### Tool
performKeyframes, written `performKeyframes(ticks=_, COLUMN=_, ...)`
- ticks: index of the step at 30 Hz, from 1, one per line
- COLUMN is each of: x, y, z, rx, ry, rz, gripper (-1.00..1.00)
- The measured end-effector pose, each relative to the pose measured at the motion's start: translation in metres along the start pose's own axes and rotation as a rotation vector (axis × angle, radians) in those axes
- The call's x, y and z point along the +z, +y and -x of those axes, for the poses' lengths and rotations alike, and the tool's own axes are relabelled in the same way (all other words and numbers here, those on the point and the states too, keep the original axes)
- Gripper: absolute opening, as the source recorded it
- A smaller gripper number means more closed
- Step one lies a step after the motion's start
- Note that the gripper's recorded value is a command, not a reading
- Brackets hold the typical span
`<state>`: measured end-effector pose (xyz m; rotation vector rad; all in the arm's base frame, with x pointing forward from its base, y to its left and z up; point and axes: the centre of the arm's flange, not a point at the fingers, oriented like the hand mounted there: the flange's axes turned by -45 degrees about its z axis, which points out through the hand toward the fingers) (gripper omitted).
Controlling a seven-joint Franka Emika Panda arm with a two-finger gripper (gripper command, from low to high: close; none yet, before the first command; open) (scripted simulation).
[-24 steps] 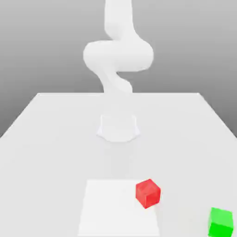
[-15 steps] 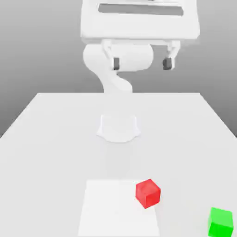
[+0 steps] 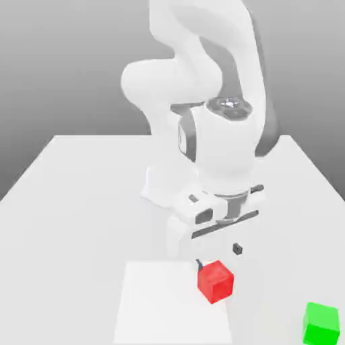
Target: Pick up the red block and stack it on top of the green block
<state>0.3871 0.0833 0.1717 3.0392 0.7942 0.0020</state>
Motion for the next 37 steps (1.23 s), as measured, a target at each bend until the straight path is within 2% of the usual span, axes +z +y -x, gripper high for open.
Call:
performKeyframes(ticks=2, x=0.021, y=0.000, z=0.001, rx=0.000, ry=-0.001, rz=-0.001, gripper=0.00)
performKeyframes(ticks=3, x=0.026, y=-0.001, z=0.002, rx=0.000, ry=-0.001, rz=-0.001, gripper=-1.00)
performKeyframes(ticks=10, x=0.025, y=-0.001, z=0.002, rx=0.000, ry=-0.002, rz=-0.001, gripper=-1.00)
performKeyframes(ticks=16, x=-0.029, y=-0.001, z=0.001, rx=-0.001, ry=-0.002, rz=0.000, gripper=-1.00)
performKeyframes(ticks=29, x=-0.072, y=-0.096, z=-0.148, rx=-0.342, ry=-0.002, rz=0.000, gripper=-1.00)
performKeyframes(ticks=33, x=-0.030, y=-0.108, z=-0.161, rx=-0.372, ry=-0.002, rz=-0.002, gripper=-1.00)
performKeyframes(ticks=34, x=-0.018, y=-0.108, z=-0.161, rx=-0.373, ry=-0.002, rz=-0.002, gripper=1.00)
performKeyframes(ticks=37, x=-0.018, y=-0.108, z=-0.161, rx=-0.373, ry=-0.002, rz=-0.002, gripper=1.00)
